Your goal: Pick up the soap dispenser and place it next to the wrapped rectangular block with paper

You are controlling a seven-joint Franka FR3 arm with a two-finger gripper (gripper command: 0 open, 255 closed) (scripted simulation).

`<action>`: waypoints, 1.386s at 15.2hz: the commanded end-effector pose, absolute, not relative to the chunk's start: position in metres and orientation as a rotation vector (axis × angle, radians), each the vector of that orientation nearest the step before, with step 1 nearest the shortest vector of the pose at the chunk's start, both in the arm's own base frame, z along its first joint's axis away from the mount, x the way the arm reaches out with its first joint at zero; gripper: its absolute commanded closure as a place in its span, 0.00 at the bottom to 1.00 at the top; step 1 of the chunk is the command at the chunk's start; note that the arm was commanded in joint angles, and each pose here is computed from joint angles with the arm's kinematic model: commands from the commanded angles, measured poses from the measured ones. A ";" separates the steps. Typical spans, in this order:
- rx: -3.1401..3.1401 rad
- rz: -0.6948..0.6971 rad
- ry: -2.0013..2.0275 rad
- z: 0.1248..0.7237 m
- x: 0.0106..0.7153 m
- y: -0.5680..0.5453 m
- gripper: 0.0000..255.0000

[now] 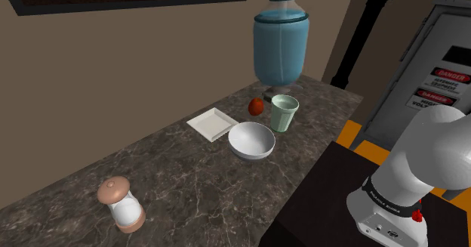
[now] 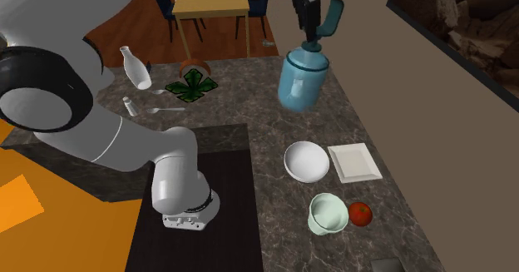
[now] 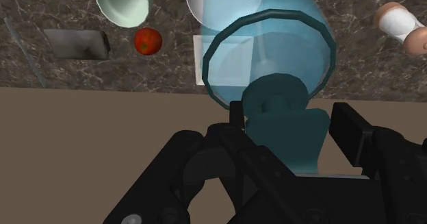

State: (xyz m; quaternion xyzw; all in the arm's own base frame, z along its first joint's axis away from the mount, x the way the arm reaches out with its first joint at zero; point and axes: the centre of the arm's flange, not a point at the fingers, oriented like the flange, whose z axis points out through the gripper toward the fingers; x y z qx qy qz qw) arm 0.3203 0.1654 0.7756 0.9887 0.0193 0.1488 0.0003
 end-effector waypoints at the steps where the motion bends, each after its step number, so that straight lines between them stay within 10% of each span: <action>1: 3.106 0.469 0.064 0.773 0.324 0.139 1.00; 21: 3.106 0.469 0.064 0.773 0.365 -0.122 1.00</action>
